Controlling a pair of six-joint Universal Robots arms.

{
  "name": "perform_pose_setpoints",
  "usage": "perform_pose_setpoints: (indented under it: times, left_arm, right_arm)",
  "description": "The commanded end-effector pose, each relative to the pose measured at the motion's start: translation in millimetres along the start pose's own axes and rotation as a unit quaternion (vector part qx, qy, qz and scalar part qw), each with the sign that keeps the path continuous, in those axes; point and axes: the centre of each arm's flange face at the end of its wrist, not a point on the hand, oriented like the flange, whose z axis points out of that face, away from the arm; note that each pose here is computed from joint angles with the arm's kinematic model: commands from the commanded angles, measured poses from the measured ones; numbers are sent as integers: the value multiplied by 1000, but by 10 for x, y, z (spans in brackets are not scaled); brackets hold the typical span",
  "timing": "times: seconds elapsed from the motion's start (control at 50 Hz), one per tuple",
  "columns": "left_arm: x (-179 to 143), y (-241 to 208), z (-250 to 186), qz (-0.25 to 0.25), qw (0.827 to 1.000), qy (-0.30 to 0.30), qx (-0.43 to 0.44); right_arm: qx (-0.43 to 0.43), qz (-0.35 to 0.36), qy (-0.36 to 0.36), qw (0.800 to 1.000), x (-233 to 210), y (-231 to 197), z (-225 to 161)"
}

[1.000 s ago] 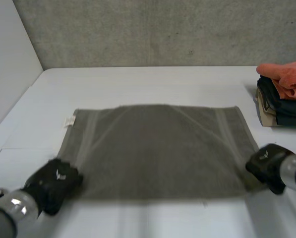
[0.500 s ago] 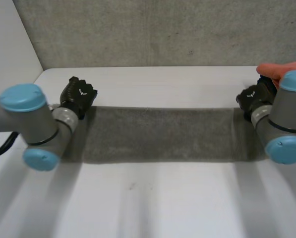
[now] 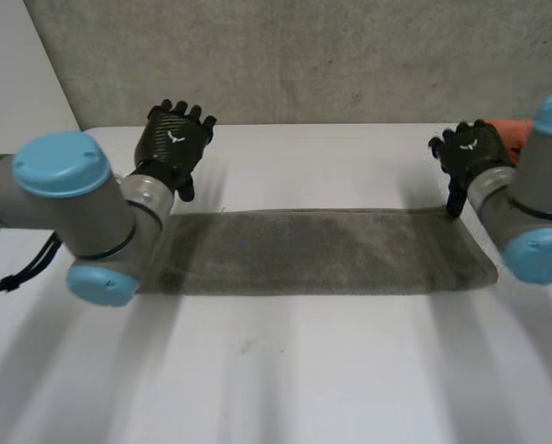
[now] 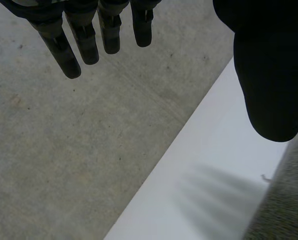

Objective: Fold the laundry.

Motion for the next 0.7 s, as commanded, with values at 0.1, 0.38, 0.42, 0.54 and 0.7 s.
perform_pose_setpoints:
  times: [0.1, 0.38, 0.42, 0.54, 0.7]
  left_arm:
    - [76, 129, -468, -4, 999, 31, -14]
    - [140, 139, -504, -5, 999, 36, -2]
    - [125, 126, -516, -5, 999, 35, -1]
    - [67, 46, -556, -5, 1000, 28, 8]
    - [-54, -98, -664, -6, 1000, 15, 22]
  right_arm:
    - [-152, 99, -89, 979, 111, 710, -449]
    - [-133, 85, -46, 986, 6, 1112, -137]
    - [-128, 80, -15, 988, 87, 1131, -105]
    - [-126, 26, 63, 990, 573, 1045, -297]
    - [-181, -131, 106, 969, 974, 1188, -332]
